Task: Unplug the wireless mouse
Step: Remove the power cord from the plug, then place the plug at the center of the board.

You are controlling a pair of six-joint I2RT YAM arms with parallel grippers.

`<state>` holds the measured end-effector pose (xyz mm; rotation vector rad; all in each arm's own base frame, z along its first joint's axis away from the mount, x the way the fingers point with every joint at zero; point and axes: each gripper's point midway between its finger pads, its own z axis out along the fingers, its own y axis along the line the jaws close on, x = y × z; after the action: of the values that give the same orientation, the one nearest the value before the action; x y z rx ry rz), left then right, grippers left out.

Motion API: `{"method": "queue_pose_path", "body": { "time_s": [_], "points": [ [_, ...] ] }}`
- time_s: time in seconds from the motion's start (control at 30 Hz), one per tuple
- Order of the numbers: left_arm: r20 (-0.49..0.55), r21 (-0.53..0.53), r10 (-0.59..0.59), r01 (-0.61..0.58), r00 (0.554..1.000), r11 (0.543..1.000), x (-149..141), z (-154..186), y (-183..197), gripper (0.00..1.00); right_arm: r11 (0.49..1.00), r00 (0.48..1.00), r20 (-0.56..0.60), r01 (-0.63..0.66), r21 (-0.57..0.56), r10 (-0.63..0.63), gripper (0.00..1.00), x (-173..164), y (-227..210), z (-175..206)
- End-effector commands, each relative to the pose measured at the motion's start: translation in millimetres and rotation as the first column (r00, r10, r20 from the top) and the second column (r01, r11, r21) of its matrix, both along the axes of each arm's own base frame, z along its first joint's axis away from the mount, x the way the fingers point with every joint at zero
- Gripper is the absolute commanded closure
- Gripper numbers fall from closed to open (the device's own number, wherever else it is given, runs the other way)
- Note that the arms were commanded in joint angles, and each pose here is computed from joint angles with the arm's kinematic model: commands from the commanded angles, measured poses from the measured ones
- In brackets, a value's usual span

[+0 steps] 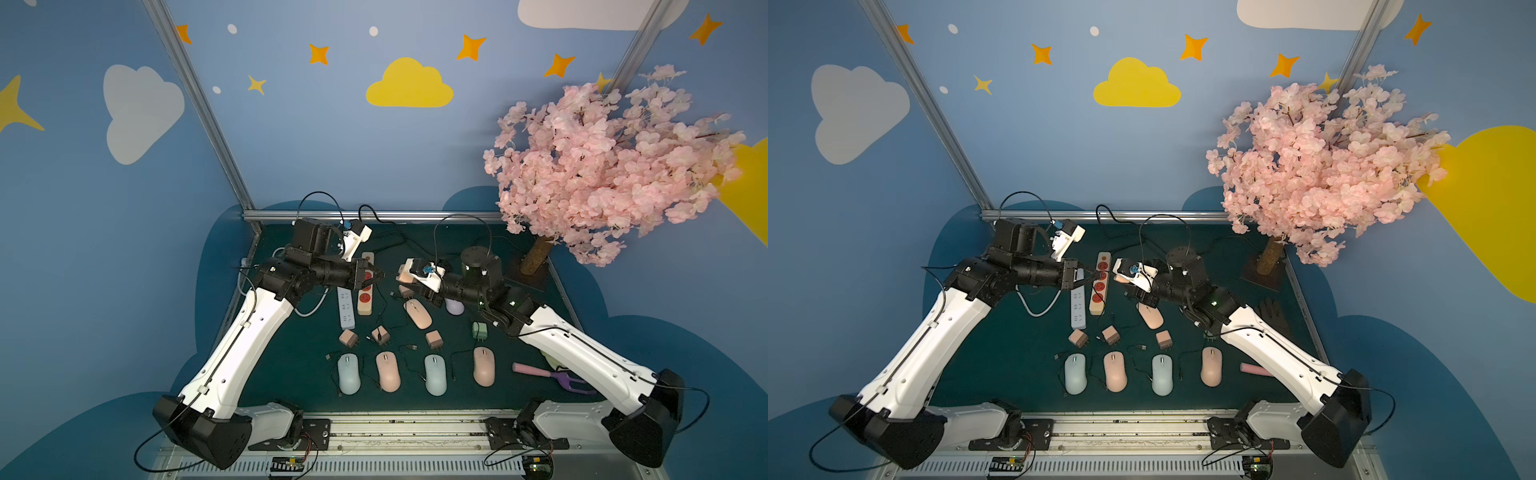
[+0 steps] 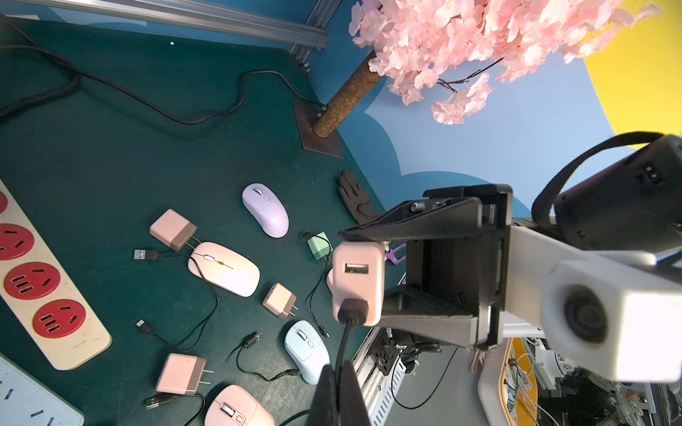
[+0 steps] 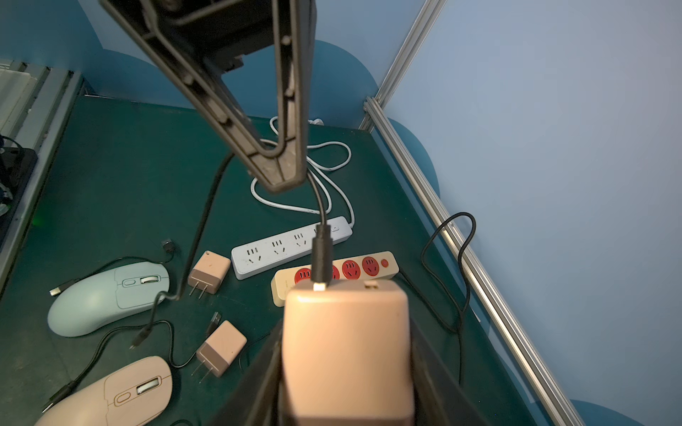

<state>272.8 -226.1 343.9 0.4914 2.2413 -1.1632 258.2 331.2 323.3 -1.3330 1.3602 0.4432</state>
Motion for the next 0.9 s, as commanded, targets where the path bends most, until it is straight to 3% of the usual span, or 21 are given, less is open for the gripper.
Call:
{"method": "queue_pose_path", "body": {
  "time_s": [0.0, 0.57, 0.7, 0.77, 0.87],
  "points": [
    [0.02, 0.005, 0.022, -0.022, 1.0, 1.0, 2.9, 1.3, 5.7, 0.96, 1.0, 1.0, -0.005, -0.006, 0.015, 0.006, 1.0, -4.4, -2.0, 7.5],
    [0.07, -0.049, 0.107, -0.103, 0.992, 0.993, 6.2, 20.9, 36.2, 0.96, 0.996, 0.997, -0.046, 0.056, -0.069, -0.059, 1.0, -2.6, -16.8, -20.8],
    [0.079, -0.039, 0.15, -0.148, 0.985, 0.988, 7.4, 21.8, 43.4, 0.96, 0.99, 0.984, -0.117, 0.125, -0.058, -0.131, 1.0, 3.1, -22.2, -24.7],
    [0.089, -0.006, 0.206, -0.206, 0.975, 0.979, 11.3, 16.9, 52.2, 0.96, 0.975, 0.952, -0.212, 0.218, -0.048, -0.223, 1.0, 9.1, -29.0, -31.3],
    [0.095, 0.044, 0.294, -0.299, 0.951, 0.953, 17.5, 3.5, 65.5, 0.96, 0.915, 0.834, -0.405, 0.402, -0.023, -0.376, 1.0, 18.0, -42.3, -46.7]
  ]
}}
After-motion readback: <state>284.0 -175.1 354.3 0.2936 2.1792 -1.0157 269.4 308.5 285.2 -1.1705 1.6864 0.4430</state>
